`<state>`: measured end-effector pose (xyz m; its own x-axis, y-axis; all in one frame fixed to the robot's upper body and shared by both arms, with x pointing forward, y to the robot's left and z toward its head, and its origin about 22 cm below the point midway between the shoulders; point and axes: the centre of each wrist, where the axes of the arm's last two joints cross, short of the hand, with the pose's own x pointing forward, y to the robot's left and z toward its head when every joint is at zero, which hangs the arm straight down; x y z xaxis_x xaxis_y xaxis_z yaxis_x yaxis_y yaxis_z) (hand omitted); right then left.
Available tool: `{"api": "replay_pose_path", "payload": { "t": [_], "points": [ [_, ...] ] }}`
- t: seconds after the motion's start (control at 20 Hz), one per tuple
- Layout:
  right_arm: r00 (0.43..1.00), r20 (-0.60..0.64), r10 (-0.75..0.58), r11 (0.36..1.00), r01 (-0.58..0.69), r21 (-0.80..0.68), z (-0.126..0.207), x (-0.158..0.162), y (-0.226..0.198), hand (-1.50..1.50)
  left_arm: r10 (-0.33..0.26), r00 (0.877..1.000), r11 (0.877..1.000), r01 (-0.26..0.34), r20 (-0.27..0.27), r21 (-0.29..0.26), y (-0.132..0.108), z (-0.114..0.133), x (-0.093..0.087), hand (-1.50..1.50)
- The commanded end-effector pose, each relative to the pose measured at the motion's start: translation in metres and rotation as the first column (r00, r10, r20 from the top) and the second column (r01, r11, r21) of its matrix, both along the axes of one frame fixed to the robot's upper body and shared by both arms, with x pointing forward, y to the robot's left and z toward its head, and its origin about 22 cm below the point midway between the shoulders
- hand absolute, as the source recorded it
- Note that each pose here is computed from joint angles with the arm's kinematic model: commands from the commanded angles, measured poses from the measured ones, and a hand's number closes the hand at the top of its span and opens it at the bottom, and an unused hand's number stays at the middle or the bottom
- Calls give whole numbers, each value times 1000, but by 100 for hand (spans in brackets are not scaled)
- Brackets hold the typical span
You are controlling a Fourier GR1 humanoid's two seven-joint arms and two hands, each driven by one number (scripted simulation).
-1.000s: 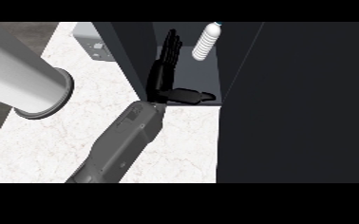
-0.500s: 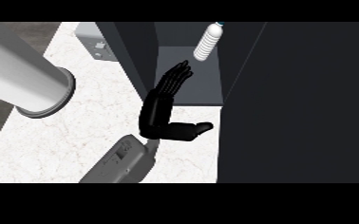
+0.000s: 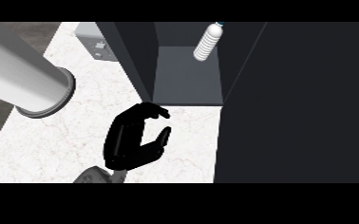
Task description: Pick up the bottled water, place it into the cabinet and close the cabinet
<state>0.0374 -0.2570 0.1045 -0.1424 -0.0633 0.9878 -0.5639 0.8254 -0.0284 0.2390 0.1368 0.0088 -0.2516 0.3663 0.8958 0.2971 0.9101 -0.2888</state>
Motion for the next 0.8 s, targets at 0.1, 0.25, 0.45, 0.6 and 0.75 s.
{"api": "replay_pose_path", "payload": {
  "t": [0.1,0.25,0.45,0.6,0.75],
  "points": [
    [979,140,149,984,-132,-122,46,-4,14,150,67,998,998,-67,-11,-8,43,-1,-39,-150],
    [967,138,214,972,-198,-124,50,-9,17,150,104,994,994,-105,-16,-19,67,19,-35,-150],
    [944,77,321,944,-312,-103,51,-9,34,150,89,995,993,-91,-34,-80,91,19,-59,-150],
    [913,102,394,917,-384,-104,65,-12,40,150,145,988,983,-150,-51,-104,106,20,-63,-150],
    [889,99,447,892,-435,-118,56,-7,51,150,140,988,986,-145,-65,-87,123,17,-73,-150]
  ]
}}
